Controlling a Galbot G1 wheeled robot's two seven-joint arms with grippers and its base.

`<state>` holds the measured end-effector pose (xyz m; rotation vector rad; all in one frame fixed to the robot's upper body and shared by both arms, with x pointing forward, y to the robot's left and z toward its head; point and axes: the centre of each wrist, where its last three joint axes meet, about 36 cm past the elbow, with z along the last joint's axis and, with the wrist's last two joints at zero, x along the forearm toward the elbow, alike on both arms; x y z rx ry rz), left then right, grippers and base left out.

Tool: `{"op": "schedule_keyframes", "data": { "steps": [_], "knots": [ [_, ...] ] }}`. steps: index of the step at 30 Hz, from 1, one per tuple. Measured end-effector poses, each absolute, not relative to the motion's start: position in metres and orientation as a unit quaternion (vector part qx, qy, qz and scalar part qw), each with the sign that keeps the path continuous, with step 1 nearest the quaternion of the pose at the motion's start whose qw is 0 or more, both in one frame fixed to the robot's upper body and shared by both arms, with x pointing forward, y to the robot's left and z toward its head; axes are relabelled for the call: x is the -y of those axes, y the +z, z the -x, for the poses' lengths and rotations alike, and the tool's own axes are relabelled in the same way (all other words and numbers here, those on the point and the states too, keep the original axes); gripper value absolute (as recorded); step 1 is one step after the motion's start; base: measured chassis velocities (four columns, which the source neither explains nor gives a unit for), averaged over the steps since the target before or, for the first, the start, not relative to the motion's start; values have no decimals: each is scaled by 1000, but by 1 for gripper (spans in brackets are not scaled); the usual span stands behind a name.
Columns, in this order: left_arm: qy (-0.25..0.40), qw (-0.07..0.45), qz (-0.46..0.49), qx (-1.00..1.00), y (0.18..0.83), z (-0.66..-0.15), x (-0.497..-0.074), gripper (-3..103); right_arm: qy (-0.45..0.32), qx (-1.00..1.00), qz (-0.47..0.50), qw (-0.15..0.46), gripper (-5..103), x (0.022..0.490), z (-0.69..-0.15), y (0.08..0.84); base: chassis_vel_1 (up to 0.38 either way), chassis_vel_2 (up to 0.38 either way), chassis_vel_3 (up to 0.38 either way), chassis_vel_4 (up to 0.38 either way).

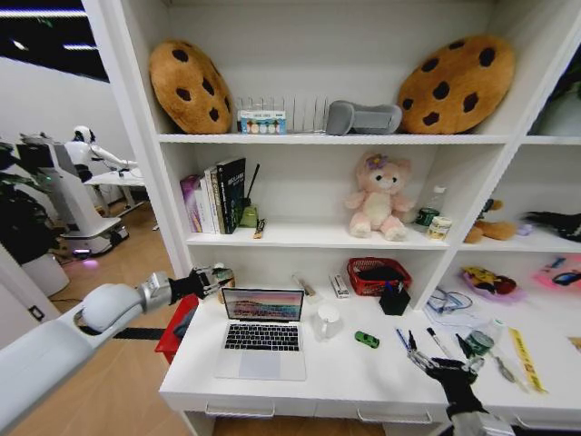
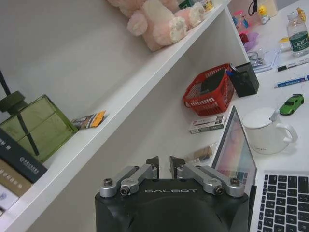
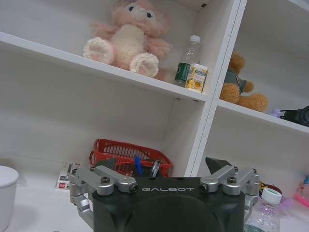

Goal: Organize the objects on the table.

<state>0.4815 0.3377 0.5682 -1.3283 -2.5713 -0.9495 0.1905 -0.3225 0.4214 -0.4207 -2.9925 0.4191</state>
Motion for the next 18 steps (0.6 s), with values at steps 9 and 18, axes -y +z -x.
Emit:
{"op": "schedule_keyframes", "data": {
  "steps": [9,18],
  "knots": [
    [-328,40,477,815,563,-517,-297,0,139,978,149,46,100,330,-187,418,0,0,0,0],
    [-332,46,511,791,556,-539,-267,0,144,975,160,45,100,339,-183,414,0,0,0,0]
  ]
}}
